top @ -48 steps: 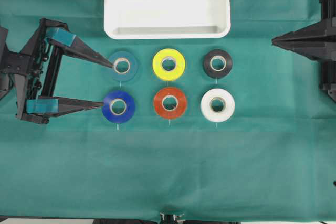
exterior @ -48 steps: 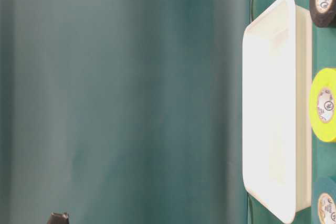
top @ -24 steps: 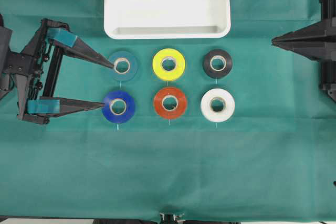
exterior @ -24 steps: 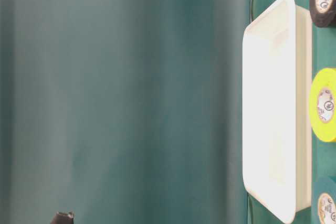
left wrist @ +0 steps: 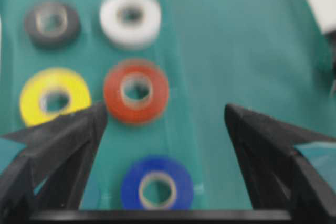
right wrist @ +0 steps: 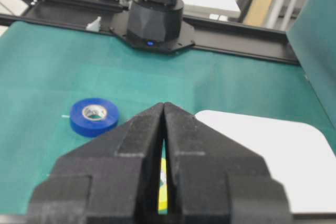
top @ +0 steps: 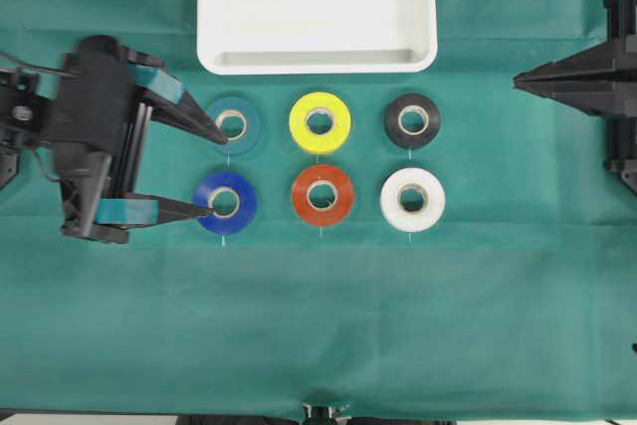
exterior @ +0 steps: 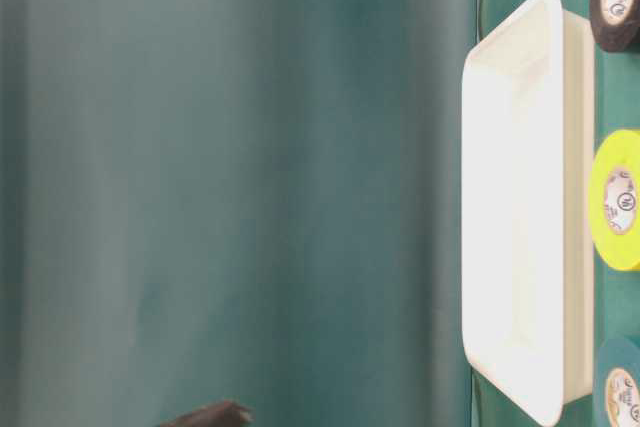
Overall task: Place the tape from the fixed location into the white case.
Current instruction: 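Move the open left gripper over the blue tape roll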
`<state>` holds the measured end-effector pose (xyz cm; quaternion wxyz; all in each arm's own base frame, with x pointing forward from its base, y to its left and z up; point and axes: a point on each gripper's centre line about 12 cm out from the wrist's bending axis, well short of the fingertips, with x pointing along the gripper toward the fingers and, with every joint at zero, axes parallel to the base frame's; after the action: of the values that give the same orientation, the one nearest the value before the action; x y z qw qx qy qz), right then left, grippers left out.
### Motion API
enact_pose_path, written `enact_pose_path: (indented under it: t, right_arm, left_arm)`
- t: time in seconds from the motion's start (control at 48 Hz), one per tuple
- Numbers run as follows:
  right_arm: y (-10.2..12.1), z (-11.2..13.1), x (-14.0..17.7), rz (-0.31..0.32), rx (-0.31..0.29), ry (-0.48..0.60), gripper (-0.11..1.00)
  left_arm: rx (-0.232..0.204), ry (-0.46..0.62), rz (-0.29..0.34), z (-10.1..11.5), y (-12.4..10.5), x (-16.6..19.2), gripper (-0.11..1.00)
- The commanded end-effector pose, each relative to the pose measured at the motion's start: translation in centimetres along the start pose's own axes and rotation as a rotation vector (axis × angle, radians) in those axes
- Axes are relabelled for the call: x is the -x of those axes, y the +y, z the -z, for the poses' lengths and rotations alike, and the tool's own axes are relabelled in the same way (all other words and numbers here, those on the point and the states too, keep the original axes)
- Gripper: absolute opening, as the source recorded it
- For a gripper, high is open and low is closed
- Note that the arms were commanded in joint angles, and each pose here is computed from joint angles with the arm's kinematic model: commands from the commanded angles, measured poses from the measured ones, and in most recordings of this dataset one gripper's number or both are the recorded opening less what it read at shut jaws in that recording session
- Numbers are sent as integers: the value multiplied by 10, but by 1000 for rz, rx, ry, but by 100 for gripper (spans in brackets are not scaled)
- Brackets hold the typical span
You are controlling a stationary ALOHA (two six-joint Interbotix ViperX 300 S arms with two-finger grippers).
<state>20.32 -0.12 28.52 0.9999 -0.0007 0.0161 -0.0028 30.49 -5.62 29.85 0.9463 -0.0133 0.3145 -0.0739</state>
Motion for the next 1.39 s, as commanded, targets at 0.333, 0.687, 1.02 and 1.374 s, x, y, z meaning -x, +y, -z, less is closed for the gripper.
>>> enact_pose_path:
  t: [0.333,0.687,1.02,1.374]
  right_arm:
    - [0,-11,-2,2,-5,-26,1]
    - [0,-10,-2,2,-5,-23,1]
    - [0,-10,-2,2,-5,-23,1]
    - [0,-9,-2,2,-5,-20,1]
  left_arm:
    - [11,308,-16,-19,-7,-2,99]
    - [-1,405,-17,-27,-12,-7,99]
    - [-3,395,-16,-27,-12,-9,99]
    - [-5,392,-15,-25,-12,-10,99]
